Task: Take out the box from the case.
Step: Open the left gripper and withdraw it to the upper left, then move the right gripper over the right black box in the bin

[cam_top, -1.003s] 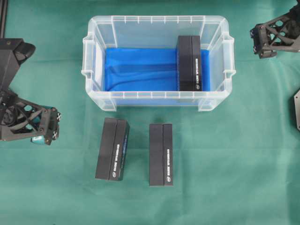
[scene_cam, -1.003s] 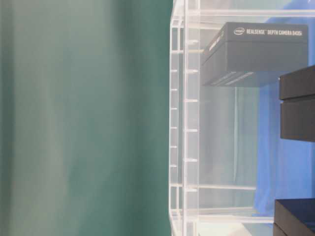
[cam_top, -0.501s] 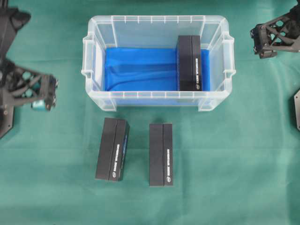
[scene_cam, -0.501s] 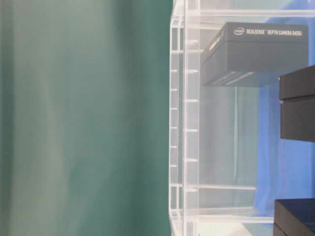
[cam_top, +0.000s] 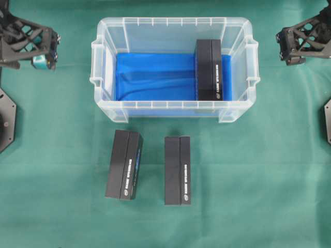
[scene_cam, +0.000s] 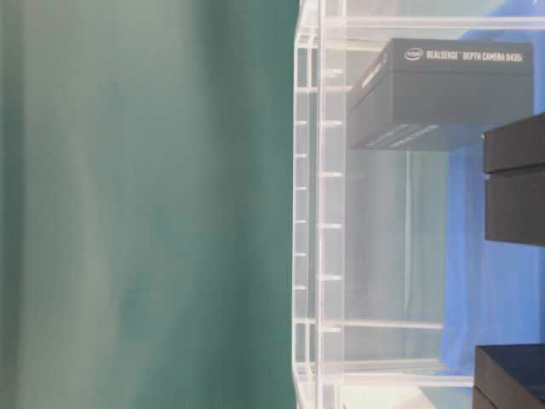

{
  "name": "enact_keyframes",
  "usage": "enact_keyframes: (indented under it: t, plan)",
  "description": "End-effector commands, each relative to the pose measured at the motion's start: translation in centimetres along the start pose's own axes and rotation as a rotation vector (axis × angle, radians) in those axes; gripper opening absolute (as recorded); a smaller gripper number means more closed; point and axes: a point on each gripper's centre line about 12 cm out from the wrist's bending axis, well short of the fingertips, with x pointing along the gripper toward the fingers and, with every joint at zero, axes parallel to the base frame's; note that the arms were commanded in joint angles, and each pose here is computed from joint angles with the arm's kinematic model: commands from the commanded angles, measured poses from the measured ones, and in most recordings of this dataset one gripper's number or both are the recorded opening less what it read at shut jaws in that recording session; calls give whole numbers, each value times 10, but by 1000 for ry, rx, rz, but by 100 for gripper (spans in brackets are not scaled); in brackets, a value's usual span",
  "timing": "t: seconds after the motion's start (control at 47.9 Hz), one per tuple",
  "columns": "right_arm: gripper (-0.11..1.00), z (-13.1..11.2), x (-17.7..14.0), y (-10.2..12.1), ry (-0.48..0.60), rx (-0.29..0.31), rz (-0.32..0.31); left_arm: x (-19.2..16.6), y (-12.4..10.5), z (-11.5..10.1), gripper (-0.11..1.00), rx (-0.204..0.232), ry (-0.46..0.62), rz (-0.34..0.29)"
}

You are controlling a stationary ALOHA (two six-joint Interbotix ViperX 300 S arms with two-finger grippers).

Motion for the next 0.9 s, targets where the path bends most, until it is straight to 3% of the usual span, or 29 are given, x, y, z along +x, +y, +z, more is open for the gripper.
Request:
enact_keyframes:
  t: [0.0, 0.564, 0.878]
  plan:
    - [89, 2, -7, 1, -6, 7, 25, -8, -3, 5, 96, -6, -8, -24]
    - [89, 2, -9, 5, 2, 14, 37, -6, -5, 4, 96, -8, 6, -15]
    - [89, 12, -7, 39, 1, 14, 74, -6, -7, 6, 96, -15, 5, -14]
